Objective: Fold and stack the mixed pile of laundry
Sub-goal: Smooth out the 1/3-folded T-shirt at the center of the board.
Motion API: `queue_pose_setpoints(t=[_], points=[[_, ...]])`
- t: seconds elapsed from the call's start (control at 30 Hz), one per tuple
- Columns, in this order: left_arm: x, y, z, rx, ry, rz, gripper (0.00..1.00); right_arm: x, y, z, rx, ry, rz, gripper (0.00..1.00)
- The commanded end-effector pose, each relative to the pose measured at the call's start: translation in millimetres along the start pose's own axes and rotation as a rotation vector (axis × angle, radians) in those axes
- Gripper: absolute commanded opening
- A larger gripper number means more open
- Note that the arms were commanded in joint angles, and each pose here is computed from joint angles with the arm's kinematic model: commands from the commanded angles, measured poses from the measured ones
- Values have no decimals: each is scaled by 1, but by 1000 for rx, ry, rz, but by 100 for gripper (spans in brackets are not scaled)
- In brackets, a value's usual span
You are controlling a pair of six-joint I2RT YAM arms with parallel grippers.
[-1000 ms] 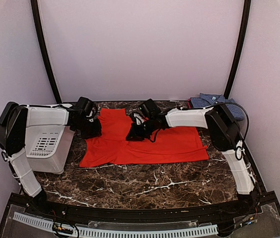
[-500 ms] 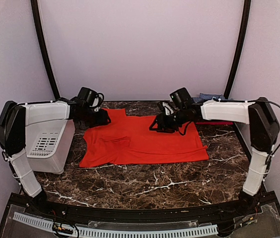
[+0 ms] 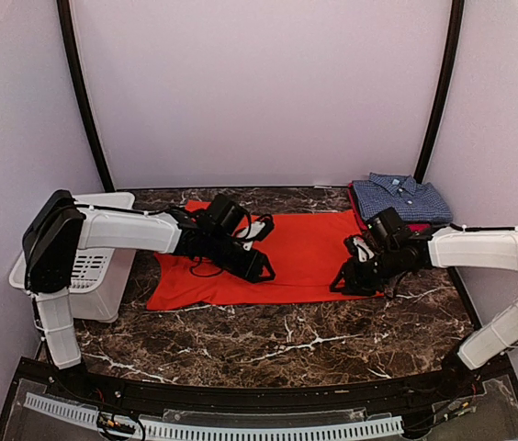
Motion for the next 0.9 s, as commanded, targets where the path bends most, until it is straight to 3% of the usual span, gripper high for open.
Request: queue_pose_setpoints(t=[0.0, 0.47, 0.87], points=[[13, -5, -6, 4, 57, 2, 41, -5, -9, -23, 67, 67, -84, 37], [49, -5, 10, -27, 10, 33, 36, 26, -37, -56, 92, 116, -71, 32], [41, -28, 38, -89, -112, -64, 36, 35, -65, -68, 73, 133, -88, 30]])
Point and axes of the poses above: each gripper's point midway between its finger pads, its own x axis out along the fingers, its own z axis along the line the jaws close on, y = z × x, the point moved 9 cm from there along -x, back along the fingers, and after that the axes turned 7 degrees about -x, right-handed, at the moved point
